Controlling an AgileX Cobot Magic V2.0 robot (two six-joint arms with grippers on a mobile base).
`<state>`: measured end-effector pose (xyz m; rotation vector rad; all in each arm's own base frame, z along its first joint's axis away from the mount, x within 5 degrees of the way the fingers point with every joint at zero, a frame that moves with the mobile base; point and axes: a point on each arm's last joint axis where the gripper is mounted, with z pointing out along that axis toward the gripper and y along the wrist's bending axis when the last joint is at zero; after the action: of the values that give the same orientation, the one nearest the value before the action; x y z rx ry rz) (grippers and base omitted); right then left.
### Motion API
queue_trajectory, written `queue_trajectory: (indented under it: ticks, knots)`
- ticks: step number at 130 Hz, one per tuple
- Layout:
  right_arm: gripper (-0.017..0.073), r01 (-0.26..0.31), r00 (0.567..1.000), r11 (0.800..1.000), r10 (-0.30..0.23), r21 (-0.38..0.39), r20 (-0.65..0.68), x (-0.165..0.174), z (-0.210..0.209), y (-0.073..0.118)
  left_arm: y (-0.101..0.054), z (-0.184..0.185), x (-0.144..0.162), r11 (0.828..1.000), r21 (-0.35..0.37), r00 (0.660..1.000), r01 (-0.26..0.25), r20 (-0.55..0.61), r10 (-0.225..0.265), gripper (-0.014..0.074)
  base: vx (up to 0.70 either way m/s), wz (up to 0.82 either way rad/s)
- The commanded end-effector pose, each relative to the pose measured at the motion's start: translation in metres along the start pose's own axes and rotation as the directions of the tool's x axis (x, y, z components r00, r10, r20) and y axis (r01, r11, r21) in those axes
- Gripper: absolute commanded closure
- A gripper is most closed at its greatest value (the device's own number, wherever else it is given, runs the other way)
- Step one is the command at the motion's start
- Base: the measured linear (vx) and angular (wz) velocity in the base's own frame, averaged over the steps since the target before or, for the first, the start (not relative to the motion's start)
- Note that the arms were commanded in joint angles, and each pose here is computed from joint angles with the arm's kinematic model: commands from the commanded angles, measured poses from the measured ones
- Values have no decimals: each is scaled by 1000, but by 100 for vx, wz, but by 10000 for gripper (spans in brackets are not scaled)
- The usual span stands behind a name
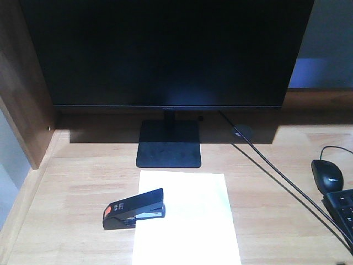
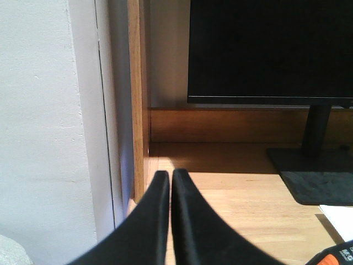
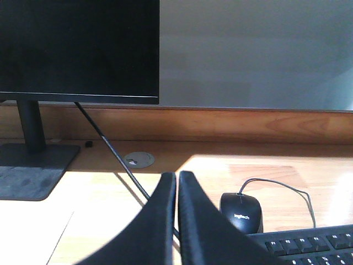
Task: Grab stapler and paper to desk for stapling
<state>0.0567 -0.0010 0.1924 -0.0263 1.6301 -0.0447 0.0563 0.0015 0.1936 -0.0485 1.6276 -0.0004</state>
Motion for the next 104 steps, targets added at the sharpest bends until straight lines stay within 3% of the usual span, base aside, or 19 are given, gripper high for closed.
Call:
queue_trajectory:
  ticks: [1, 104]
  knots:
    - [565, 10, 997, 1000, -11, 5, 77, -6, -1, 0, 0, -1, -4, 1000, 0, 997, 15, 77, -15, 600, 0, 0]
    - [565, 10, 997, 1000, -11, 5, 77, -6, -1, 0, 0, -1, -4, 1000, 0, 997, 15, 77, -15, 600, 0, 0]
